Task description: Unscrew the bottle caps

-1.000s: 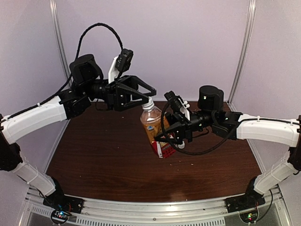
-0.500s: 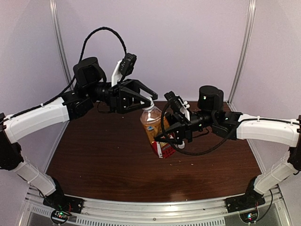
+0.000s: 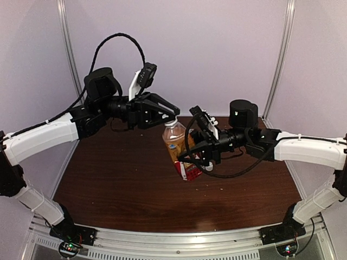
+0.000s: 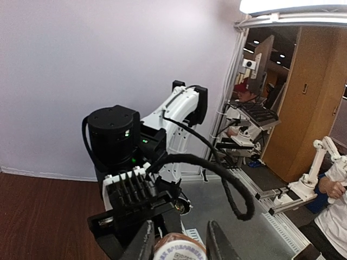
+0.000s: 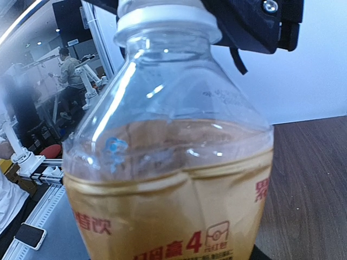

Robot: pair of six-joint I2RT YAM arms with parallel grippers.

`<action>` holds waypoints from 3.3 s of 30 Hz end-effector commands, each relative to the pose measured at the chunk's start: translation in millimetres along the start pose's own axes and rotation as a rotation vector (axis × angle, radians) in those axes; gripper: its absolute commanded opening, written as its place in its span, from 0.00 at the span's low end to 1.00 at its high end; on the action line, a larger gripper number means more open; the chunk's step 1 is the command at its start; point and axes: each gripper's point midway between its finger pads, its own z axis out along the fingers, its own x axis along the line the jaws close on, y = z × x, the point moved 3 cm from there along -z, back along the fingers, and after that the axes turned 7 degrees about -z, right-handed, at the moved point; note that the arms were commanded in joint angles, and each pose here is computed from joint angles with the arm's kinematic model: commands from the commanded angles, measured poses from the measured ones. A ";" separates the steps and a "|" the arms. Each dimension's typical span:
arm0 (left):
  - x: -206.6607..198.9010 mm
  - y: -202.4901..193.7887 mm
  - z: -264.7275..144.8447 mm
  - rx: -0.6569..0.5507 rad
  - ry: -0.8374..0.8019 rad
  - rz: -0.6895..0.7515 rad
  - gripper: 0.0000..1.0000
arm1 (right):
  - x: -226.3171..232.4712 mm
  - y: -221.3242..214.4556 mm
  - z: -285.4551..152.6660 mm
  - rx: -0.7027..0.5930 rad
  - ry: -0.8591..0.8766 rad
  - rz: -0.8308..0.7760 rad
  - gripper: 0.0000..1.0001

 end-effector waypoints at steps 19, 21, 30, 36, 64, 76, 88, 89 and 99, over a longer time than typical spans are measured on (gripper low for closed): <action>58.4 16.0 -44.7 -0.217 0.780 -0.235 0.11 | -49.2 -4.6 -22.6 0.039 -0.430 -0.036 0.44; 56.6 16.6 -44.1 -0.211 0.772 -0.218 0.11 | -46.3 -4.0 -22.0 0.037 -0.411 -0.039 0.44; 40.9 23.6 -39.7 -0.191 0.694 -0.140 0.35 | -37.4 -3.9 -15.6 0.025 -0.323 -0.038 0.44; 34.4 26.9 -36.4 -0.182 0.648 -0.110 0.54 | -34.1 -1.6 -13.6 0.019 -0.294 -0.040 0.44; -26.1 30.4 -6.4 -0.068 -0.015 0.101 0.81 | 13.2 20.6 -3.3 -0.128 0.102 -0.009 0.44; -19.6 26.1 0.2 -0.050 -0.080 0.061 0.55 | 10.2 16.4 1.5 -0.126 0.123 0.007 0.44; -13.8 16.9 0.3 -0.042 -0.067 0.037 0.39 | 8.7 17.4 0.6 -0.123 0.103 0.003 0.43; -14.0 17.0 0.1 -0.044 -0.064 0.036 0.37 | 8.7 17.4 0.5 -0.122 0.101 0.002 0.44; 24.4 29.3 -17.0 -0.144 0.386 -0.039 0.17 | -22.9 11.6 -8.1 -0.036 -0.191 0.001 0.43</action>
